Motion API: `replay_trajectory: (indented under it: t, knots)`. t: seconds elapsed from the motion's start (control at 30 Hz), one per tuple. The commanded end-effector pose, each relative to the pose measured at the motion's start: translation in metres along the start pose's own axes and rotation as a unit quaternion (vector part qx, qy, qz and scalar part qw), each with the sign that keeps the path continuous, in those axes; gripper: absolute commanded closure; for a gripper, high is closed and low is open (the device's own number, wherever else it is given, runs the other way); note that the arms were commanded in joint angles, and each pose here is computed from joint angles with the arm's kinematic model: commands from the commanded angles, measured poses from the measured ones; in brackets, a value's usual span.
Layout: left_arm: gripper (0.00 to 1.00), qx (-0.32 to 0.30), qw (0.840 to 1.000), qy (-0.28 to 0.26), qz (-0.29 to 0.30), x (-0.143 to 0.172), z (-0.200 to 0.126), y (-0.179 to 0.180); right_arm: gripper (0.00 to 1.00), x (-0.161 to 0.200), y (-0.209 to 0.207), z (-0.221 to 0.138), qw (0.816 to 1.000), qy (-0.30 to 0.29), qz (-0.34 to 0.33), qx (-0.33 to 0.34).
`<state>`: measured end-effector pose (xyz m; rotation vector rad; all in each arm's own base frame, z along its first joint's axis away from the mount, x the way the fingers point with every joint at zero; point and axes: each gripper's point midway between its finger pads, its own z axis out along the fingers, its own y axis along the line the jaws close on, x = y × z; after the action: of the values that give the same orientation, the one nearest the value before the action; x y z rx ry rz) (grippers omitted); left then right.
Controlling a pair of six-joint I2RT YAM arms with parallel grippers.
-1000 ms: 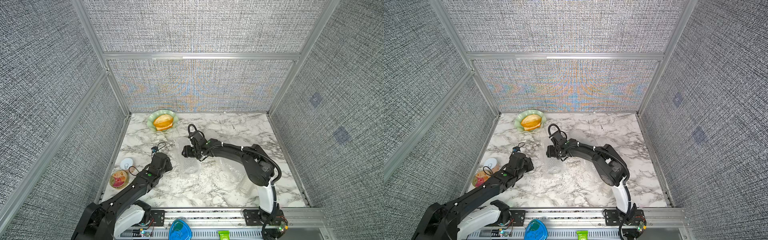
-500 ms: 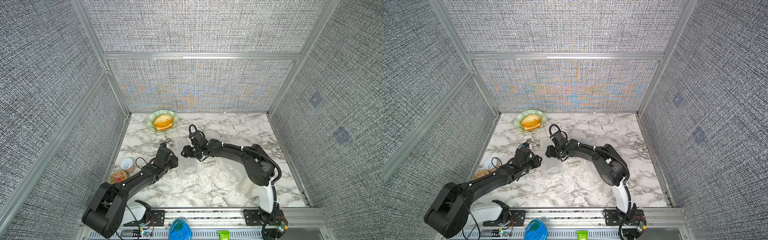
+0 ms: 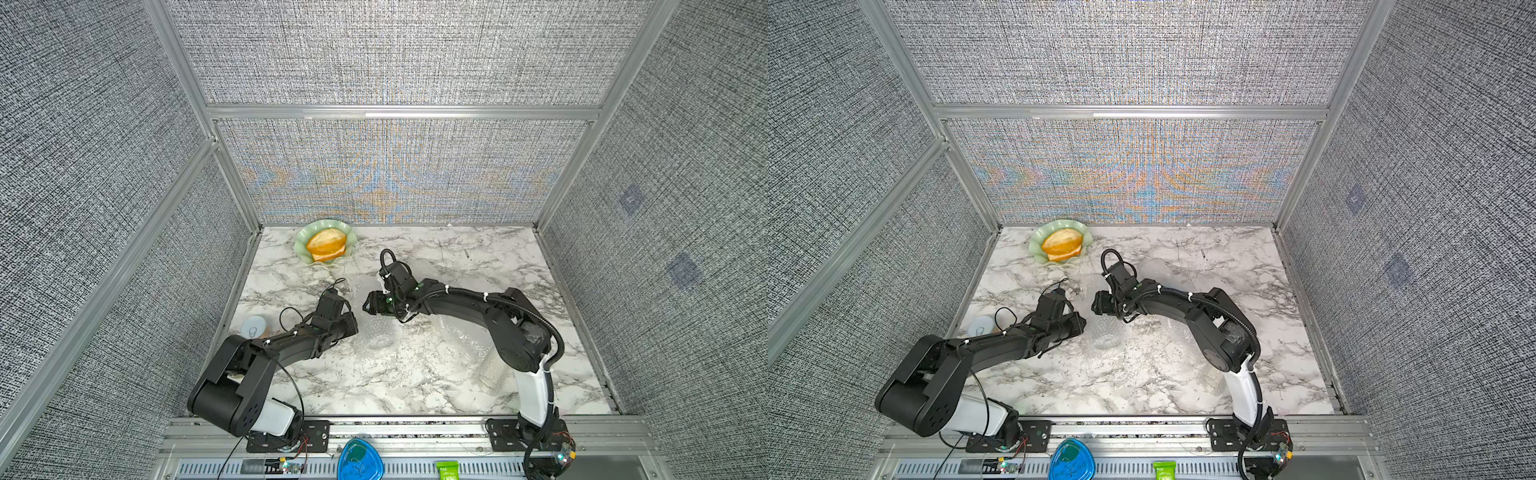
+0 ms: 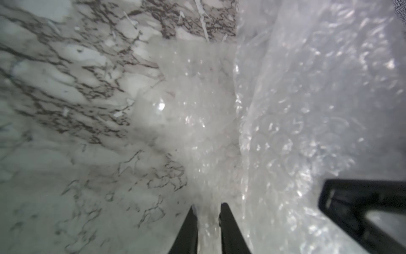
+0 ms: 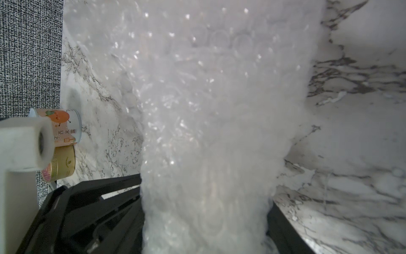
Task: Unwrap the vase from the bubble wrap
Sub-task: Unwrap the bubble wrap at the center of the board.
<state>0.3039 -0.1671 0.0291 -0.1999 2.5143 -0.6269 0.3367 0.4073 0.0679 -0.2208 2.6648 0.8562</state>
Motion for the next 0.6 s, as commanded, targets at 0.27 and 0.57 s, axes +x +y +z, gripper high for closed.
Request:
replay_trajectory:
  t: [0.27,0.57]
  knots:
    - [1.00,0.006,1.000,-0.005,-0.008,-0.012,-0.002,0.005,0.31,0.012,-0.020,-0.005,0.999,0.021,-0.004,0.032]
    - [1.00,0.006,0.998,-0.028,-0.048,-0.021,-0.020,0.027,0.20,-0.009,-0.058,-0.035,0.988,-0.003,-0.063,0.144]
